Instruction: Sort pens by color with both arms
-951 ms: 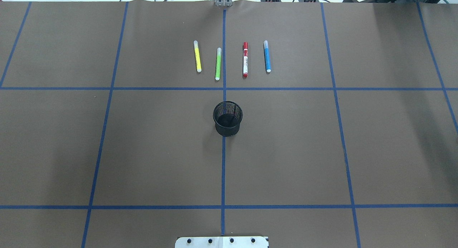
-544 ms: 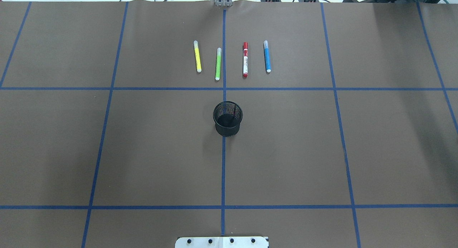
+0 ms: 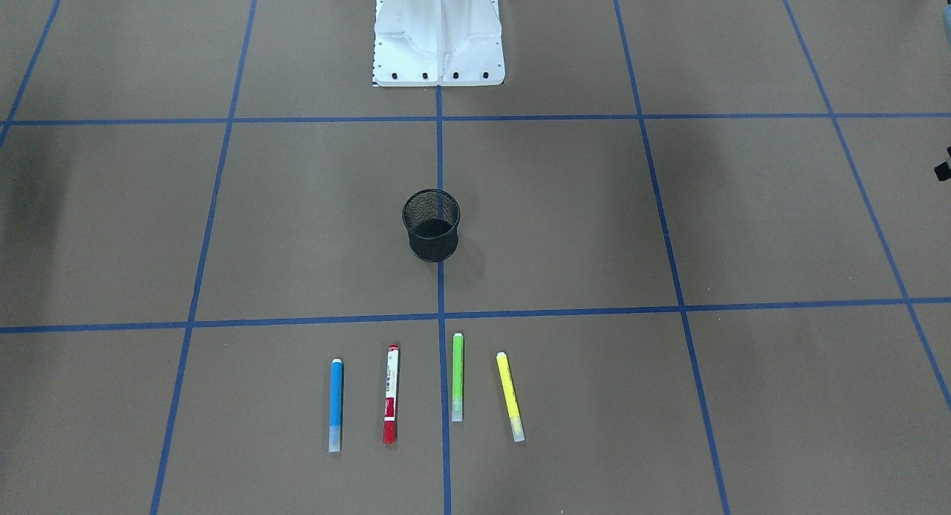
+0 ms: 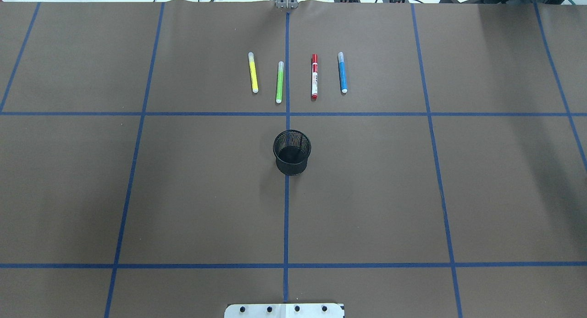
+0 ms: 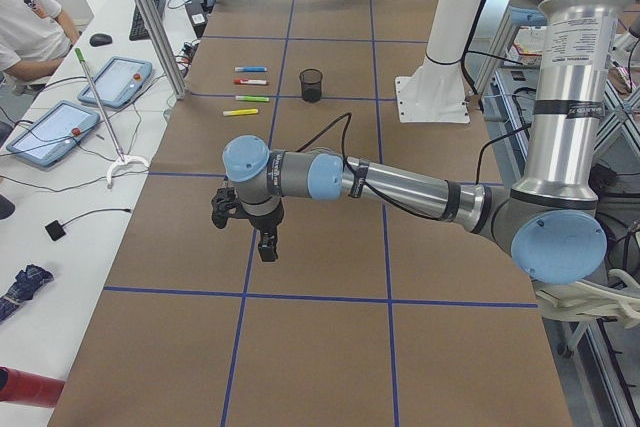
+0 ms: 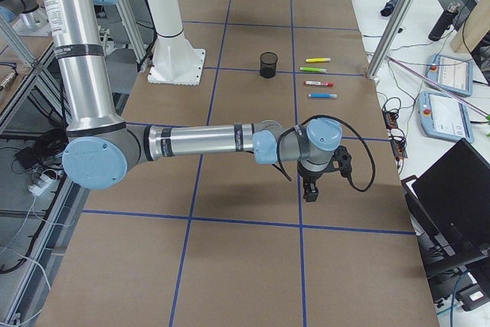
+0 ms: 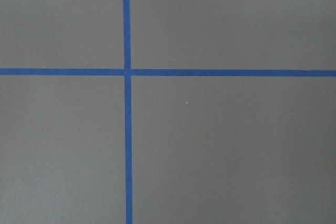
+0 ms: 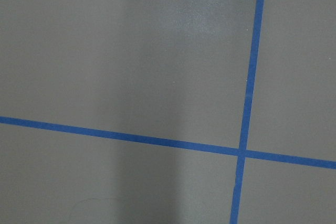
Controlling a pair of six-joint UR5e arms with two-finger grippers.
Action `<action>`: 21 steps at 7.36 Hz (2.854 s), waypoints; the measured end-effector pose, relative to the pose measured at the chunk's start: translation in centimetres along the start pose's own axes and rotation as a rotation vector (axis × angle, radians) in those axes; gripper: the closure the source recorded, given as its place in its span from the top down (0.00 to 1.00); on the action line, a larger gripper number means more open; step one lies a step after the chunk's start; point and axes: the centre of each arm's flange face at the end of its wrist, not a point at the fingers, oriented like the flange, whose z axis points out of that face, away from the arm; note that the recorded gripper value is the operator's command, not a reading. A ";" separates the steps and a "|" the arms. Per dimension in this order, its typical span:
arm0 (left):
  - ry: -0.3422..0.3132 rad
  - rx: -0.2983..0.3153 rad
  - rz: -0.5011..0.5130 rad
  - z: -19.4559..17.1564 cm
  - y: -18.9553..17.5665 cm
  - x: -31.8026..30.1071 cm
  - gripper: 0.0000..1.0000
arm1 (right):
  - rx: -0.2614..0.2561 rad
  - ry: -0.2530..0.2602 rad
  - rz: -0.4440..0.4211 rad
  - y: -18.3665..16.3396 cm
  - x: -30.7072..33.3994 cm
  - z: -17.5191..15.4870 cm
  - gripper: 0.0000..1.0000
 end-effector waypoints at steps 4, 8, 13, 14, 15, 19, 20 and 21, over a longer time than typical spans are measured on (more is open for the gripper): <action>0.000 0.004 -0.005 -0.2 0.0 -0.3 1.00 | 0.008 0.000 -0.010 0.8 -0.3 -0.3 1.00; -0.006 0.014 -0.001 -0.5 0.3 -0.3 1.00 | 0.004 0.002 -0.004 2.0 0.1 0.0 1.00; 0.002 0.049 0.023 0.1 2.5 -3.7 1.00 | 0.001 0.009 0.012 2.0 0.2 0.1 1.00; 0.002 0.051 0.026 0.1 2.3 -3.6 1.00 | -0.001 0.010 0.016 2.2 0.4 0.1 1.00; 0.002 0.055 0.031 -0.1 2.1 -3.4 1.00 | -0.003 0.011 0.020 2.5 0.7 0.2 1.00; -0.001 0.053 0.030 0.1 2.0 -3.6 1.00 | -0.002 0.021 0.021 2.5 0.8 0.1 1.00; -0.002 0.049 0.028 0.2 2.0 -3.7 1.00 | -0.002 0.024 0.022 2.5 0.7 0.1 1.00; -0.003 0.048 0.026 0.3 2.0 -3.8 1.00 | -0.005 0.033 0.024 2.5 0.8 0.1 1.00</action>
